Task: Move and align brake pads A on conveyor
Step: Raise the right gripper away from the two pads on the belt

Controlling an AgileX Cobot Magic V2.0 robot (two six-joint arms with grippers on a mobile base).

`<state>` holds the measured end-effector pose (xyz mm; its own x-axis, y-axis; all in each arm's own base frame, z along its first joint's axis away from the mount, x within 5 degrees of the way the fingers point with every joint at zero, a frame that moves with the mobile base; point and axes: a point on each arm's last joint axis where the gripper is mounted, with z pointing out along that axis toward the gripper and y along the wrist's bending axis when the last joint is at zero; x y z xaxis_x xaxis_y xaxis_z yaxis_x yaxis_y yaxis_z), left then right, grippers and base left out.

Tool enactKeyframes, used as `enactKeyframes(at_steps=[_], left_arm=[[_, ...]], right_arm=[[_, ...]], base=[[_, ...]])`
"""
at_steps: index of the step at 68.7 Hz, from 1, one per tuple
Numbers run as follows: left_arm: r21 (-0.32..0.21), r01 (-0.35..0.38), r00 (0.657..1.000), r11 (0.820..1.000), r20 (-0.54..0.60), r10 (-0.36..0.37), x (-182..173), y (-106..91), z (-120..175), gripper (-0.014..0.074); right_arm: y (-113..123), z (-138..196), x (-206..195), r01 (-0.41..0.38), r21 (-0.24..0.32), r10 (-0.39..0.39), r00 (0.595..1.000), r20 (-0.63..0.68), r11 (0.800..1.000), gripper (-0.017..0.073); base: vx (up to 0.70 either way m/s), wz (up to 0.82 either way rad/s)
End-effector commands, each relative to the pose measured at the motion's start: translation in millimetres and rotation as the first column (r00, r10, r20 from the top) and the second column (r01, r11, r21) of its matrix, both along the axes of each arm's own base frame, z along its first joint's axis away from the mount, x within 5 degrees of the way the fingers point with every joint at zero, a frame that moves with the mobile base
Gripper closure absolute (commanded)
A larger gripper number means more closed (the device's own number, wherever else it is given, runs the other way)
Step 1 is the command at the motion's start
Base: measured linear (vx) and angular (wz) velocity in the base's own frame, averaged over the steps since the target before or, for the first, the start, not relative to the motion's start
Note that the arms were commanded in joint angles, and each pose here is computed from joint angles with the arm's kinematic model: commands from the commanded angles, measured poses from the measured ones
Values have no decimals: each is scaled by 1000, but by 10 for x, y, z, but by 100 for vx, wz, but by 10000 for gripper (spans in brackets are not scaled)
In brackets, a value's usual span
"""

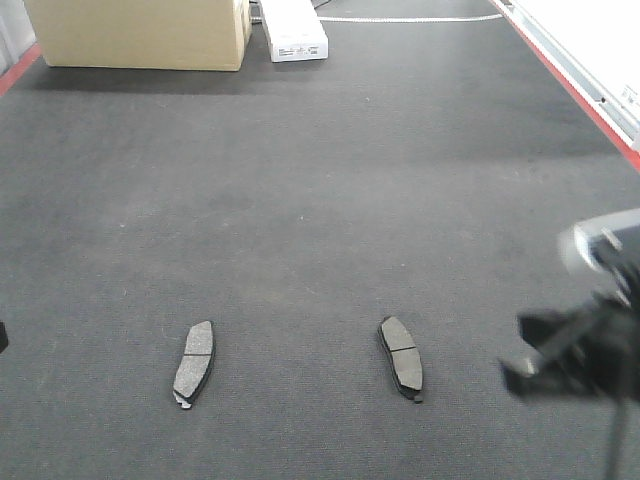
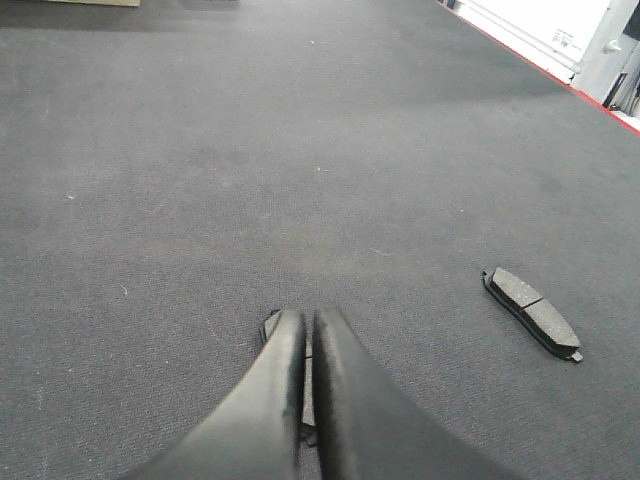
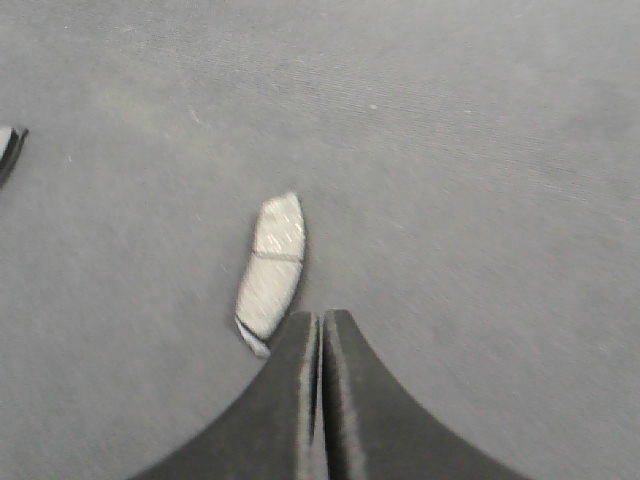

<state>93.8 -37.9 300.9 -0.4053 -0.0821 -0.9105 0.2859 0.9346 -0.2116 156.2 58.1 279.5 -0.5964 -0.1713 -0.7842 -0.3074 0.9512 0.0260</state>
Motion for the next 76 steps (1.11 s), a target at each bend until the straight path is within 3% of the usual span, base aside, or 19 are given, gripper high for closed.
enactKeyframes(at_steps=[1, 25, 76], left_arm=[[-40, 7, 996, 999, 87, -4, 17, -14, 153, 600], [-40, 7, 996, 999, 87, -4, 17, -14, 153, 600], [-40, 7, 996, 999, 87, -4, 17, -14, 153, 600]], right_arm=[[-77, 70, -148, -17, 0, 16, 989, 150, 1000, 569], [-273, -8, -642, -20, 47, 5, 952, 305, 999, 569], [-290, 15, -683, -21, 55, 2, 945, 326, 998, 569]], base=[[0, 0], [0, 0], [0, 0]])
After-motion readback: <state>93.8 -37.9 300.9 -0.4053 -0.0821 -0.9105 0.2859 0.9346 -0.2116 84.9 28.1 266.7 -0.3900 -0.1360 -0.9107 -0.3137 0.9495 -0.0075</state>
